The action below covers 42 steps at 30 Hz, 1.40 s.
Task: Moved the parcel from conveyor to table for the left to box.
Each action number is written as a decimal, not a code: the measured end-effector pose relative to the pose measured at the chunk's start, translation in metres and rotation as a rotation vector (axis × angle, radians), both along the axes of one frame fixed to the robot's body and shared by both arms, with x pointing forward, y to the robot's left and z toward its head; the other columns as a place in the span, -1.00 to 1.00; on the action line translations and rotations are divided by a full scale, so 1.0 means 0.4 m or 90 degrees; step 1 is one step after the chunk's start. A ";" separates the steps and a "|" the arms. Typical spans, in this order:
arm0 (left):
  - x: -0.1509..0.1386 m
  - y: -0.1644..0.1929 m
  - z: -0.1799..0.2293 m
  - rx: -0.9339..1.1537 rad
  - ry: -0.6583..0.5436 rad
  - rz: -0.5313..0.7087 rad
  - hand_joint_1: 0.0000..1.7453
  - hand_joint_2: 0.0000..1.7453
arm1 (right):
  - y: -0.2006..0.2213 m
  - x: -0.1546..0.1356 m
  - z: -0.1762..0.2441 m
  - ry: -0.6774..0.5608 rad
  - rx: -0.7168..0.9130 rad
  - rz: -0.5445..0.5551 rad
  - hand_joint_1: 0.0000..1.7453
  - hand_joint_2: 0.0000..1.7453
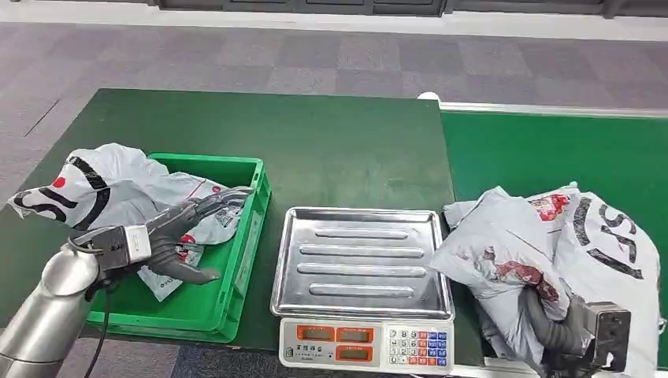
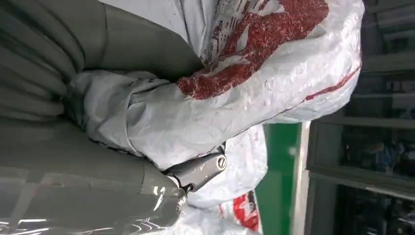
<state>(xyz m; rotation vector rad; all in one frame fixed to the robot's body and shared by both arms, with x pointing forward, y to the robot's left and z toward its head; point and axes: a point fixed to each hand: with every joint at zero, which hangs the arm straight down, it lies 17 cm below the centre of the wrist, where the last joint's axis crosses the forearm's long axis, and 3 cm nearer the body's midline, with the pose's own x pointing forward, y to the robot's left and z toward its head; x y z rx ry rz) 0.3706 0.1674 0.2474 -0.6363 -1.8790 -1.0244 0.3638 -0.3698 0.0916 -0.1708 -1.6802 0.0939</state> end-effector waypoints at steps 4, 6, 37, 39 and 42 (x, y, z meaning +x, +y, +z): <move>-0.002 -0.004 -0.003 0.001 0.001 -0.003 -1.00 1.00 | 0.006 -0.002 0.008 -0.004 -0.006 0.007 1.00 1.00; -0.003 -0.005 -0.003 0.001 0.002 -0.004 -1.00 1.00 | 0.005 -0.003 0.012 -0.006 -0.007 0.007 1.00 1.00; 0.014 -0.073 0.021 0.001 -0.008 -0.026 -1.00 1.00 | -0.049 0.244 0.364 -0.174 -0.131 0.018 1.00 1.00; 0.016 -0.082 0.017 0.002 -0.003 -0.025 -1.00 1.00 | -0.068 0.322 0.439 -0.197 -0.145 0.008 1.00 1.00; 0.026 -0.092 0.024 0.000 -0.004 -0.023 -1.00 1.00 | -0.067 0.458 0.576 -0.227 -0.149 -0.007 1.00 1.00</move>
